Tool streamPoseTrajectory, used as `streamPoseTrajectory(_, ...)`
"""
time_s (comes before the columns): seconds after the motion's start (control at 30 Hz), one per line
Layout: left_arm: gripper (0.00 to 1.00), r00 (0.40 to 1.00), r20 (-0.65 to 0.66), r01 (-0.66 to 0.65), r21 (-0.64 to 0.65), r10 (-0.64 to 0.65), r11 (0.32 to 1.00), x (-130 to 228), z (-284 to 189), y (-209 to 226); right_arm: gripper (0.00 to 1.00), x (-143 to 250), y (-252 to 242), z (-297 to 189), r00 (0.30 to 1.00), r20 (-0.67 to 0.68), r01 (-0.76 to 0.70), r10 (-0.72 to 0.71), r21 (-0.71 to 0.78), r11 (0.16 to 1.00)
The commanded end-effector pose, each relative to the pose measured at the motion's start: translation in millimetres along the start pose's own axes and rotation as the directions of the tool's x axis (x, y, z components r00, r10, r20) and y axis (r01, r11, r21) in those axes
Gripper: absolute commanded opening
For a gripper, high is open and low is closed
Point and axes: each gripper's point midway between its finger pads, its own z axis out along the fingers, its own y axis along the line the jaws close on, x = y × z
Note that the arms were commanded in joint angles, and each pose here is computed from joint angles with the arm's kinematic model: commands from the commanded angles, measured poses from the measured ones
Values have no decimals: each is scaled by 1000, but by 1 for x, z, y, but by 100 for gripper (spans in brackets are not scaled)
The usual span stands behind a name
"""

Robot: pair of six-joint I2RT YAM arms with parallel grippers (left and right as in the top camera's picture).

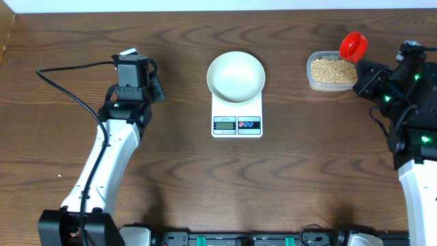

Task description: Scoop item into bowl and weigh 50g on scale

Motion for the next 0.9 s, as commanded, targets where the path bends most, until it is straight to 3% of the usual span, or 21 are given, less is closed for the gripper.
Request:
streamPoseTrajectory(0.0,8,1000,-6,-22,36,22,999,0,-2,-5,1,-11,0,-4,999,35,-19,18,16,1000)
streamPoseTrajectory(0.27,7,993,-97,-30,329,66,944,20,-14,-59,1,0,-10,-4,999,-7,40,-40,59,997)
streamPoseTrajectory(0.47,8,974,-174,-69,374,143,925,51,-24,-81,1,20,-18,-5,990,-97,111,-103,83,990)
streamPoseTrajectory(0.73,7,896,-388,-62,374,217,925,120,-51,-101,1,57,-13,-11,956,-252,157,-151,2,988)
streamPoseTrajectory(0.87,7,871,-411,-94,395,268,914,140,-62,-114,1,61,-14,-12,952,-269,149,-143,1,989)
